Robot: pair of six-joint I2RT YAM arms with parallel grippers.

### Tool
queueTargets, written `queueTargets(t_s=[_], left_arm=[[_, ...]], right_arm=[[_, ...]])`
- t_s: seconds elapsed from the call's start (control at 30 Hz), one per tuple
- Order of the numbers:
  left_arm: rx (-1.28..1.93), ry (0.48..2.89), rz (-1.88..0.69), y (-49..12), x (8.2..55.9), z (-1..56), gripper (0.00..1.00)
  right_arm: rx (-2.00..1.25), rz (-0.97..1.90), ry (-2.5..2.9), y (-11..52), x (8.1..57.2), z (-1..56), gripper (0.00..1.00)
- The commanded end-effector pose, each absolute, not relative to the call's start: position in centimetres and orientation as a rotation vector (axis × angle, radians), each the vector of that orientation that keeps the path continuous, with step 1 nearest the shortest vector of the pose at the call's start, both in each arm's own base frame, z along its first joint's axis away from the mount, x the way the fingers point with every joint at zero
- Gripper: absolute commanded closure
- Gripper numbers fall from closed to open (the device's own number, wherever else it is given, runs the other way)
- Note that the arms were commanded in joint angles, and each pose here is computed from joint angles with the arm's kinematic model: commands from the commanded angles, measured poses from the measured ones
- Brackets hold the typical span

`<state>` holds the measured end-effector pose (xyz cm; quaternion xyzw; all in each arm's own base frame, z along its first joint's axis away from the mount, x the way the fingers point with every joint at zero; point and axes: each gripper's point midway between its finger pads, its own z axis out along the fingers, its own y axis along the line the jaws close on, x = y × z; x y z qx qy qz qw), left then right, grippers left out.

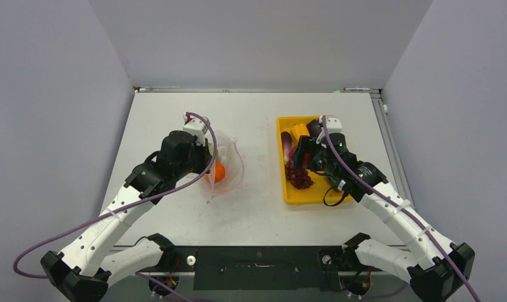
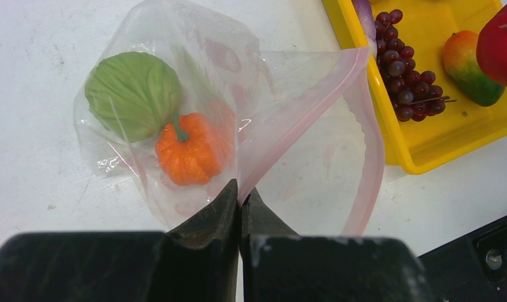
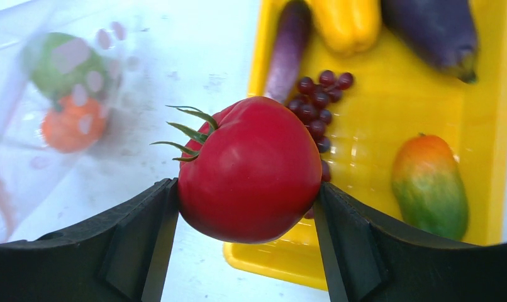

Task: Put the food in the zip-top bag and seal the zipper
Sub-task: Place the fake vegetable in the zipper food storage bag.

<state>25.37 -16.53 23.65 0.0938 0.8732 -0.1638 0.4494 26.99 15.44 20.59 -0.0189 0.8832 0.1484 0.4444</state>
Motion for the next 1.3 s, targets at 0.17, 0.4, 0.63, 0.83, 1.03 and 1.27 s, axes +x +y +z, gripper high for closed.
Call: queueTargets(t_s=[0.17,0.4,0.63,0.83,1.03,1.27], left_arm=[[0.235,2.107,-0.426,-16.9,26.1,24.9,1.00],[0.236,2.108,-0.426,-16.9,26.0,24.9,1.00],[0.236,2.106,-0.428,-16.9,26.0,25.0,1.00],[0.241,2.107,-0.435,-17.0,25.9,25.0,1.00],[0.241,2.104,-0.436,-17.0,25.9,25.1,1.00],[0.240,2.101,-0.438,-17.0,25.9,25.2,1.00]], right_arm=[[-0.307,0.736,1.944,23.2,25.8,28.3,0.70],[-0.485,0.883,1.840,28.9,23.2,31.3,0.69],[-0.603,0.936,1.797,33.0,21.2,31.8,0.68],[-0.673,0.923,1.806,35.8,20.4,30.9,0.66],[-0.694,0.883,1.845,37.6,20.8,29.0,0.66],[-0.664,0.781,1.913,38.8,22.6,26.7,0.59]])
